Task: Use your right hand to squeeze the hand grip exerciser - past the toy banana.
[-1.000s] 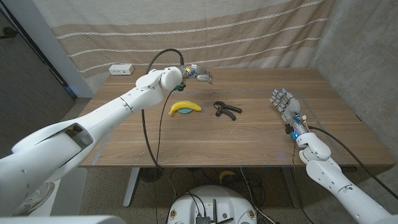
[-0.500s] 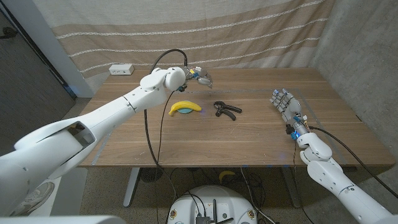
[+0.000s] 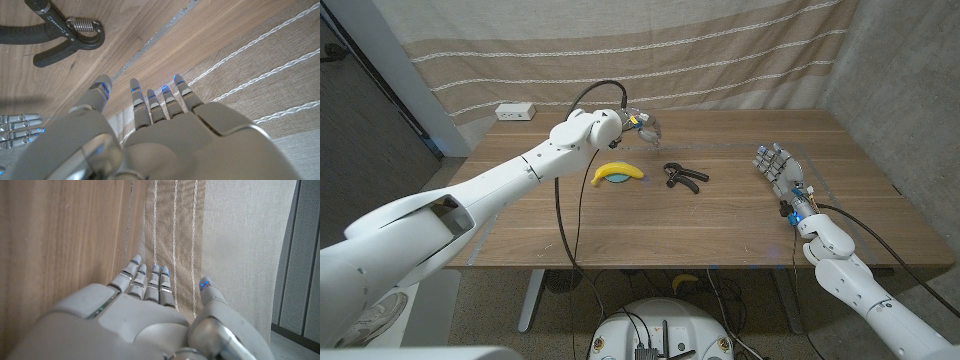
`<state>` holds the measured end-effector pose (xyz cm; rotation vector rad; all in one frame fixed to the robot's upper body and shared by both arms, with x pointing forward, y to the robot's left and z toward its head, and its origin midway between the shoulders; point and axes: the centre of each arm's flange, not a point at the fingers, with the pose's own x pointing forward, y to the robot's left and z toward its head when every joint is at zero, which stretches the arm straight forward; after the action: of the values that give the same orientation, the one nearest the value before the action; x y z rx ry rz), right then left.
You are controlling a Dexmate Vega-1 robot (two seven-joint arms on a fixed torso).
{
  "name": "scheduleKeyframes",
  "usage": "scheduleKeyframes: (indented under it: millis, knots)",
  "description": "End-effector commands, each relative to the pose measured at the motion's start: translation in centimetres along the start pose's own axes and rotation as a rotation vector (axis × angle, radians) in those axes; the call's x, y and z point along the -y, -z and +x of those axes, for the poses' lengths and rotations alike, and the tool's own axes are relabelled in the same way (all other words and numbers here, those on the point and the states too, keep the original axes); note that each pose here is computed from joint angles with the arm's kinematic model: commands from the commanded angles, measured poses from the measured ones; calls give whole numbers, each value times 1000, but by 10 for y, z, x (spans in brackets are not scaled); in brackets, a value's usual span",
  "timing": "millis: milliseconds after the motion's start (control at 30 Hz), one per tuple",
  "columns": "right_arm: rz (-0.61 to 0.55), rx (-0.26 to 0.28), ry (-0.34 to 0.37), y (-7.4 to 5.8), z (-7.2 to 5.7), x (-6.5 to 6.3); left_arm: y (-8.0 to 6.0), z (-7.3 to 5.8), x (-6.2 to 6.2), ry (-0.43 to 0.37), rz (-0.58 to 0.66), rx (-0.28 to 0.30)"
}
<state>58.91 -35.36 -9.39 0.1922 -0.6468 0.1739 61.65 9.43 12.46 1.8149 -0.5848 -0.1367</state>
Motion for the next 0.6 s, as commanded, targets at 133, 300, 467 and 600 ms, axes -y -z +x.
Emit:
scheduleKeyframes:
  millis: [133,300,467,600]
  knots:
    - [-1,-9,6,1,-3,0,-10,6,14,-18,92,2]
    - [-1,-11,7,2,-2,0,-12,9,19,-29,121,4]
    - [-2,-12,9,2,-2,0,-14,14,22,-27,122,14]
    - [-2,-12,11,2,-2,0,-15,17,25,-31,115,23]
